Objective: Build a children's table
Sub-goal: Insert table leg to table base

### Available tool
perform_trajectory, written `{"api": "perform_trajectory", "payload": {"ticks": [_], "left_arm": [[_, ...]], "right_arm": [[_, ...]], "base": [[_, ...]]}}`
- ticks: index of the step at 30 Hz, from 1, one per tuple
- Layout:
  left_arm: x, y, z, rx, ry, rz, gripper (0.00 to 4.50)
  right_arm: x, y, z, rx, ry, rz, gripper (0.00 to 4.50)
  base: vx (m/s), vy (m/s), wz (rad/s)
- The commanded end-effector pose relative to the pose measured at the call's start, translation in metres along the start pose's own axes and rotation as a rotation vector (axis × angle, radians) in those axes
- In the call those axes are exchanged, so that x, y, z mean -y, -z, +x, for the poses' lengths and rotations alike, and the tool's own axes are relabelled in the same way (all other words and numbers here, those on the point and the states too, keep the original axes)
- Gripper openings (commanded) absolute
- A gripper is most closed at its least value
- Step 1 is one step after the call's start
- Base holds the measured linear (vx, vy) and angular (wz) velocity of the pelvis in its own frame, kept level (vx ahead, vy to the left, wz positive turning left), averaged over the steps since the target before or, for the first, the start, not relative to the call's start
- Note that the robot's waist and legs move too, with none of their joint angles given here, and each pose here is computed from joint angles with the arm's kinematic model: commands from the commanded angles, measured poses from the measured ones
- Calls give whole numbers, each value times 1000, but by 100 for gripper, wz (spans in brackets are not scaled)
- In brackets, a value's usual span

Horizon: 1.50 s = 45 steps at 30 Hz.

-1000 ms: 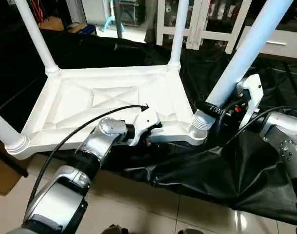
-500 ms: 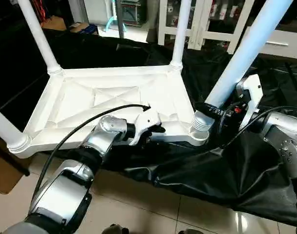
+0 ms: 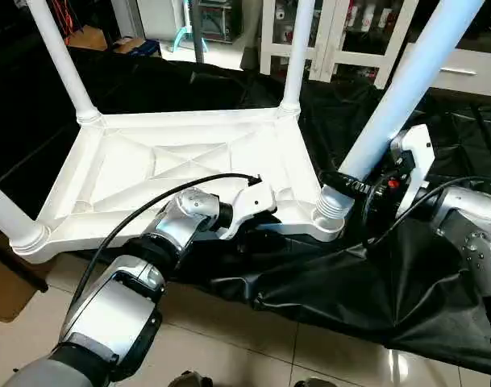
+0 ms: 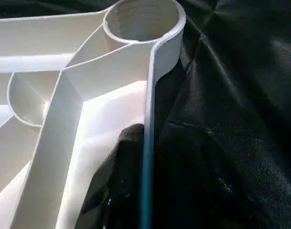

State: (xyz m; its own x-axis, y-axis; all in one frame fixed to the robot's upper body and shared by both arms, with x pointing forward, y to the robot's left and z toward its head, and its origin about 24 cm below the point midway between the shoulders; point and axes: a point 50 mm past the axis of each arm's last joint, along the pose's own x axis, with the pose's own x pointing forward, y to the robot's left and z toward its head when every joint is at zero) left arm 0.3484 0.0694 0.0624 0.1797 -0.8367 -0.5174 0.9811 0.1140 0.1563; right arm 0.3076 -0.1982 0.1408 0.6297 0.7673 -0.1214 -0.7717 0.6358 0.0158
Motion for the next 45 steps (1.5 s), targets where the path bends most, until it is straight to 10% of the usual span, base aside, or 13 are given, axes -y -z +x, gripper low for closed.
{"api": "perform_trajectory", "payload": {"ticks": [1,19,31,45], "left_arm": [[2,10,-2,-55,18,-14,106],[6,29,-20,-98,58,-1,0],[33,52,-32,-77,111,-24,0],[52,42,-40,-21,147,-35,0]], "right_arm": [[-2,-7,-2,10,-16,-34,186],[-3,-9,-1,21,-40,-27,186],[-8,6,-9,-7,-115,160,186],[-1,17,-9,11,-166,648,186]], "base": [[0,0,0],[0,0,0],[0,0,0],[0,0,0]]}}
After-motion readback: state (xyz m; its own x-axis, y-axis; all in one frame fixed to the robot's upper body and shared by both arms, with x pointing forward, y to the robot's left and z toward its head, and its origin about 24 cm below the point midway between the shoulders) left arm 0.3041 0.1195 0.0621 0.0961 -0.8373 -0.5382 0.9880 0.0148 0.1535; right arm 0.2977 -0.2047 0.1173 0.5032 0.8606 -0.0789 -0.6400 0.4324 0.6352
